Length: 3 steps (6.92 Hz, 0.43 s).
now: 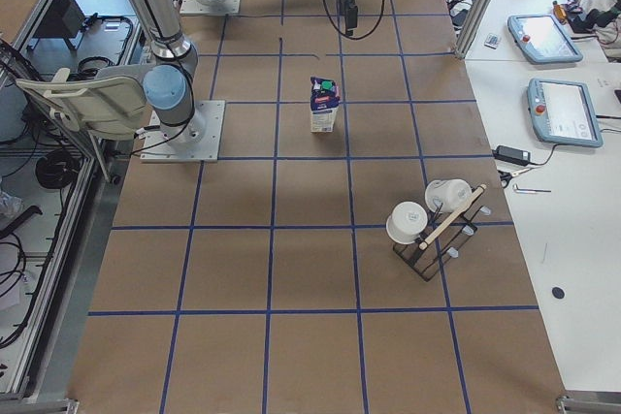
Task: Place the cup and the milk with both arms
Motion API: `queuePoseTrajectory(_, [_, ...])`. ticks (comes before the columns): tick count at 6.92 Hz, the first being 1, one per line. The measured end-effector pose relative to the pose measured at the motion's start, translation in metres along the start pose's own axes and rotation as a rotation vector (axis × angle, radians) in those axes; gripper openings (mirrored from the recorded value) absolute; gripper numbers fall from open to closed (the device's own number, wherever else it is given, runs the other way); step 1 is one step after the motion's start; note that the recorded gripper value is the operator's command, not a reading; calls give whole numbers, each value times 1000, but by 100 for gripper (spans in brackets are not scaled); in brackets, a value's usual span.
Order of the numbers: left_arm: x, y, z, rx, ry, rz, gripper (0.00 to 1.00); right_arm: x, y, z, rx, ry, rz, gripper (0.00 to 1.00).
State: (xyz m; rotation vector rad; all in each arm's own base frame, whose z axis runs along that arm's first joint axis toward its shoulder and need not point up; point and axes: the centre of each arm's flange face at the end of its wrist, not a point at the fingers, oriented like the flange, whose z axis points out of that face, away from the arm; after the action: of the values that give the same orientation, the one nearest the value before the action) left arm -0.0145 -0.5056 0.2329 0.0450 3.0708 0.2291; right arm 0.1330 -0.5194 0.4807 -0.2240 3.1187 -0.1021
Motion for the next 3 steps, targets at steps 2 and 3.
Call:
queuePoseTrajectory(2, [0, -3, -9, 19, -5, 7, 0, 0, 0, 0, 0, 1, 0, 100])
queuePoseTrajectory(3, [2, -6, -14, 30, -9, 14, 0, 1, 0, 0, 1, 3, 1, 100])
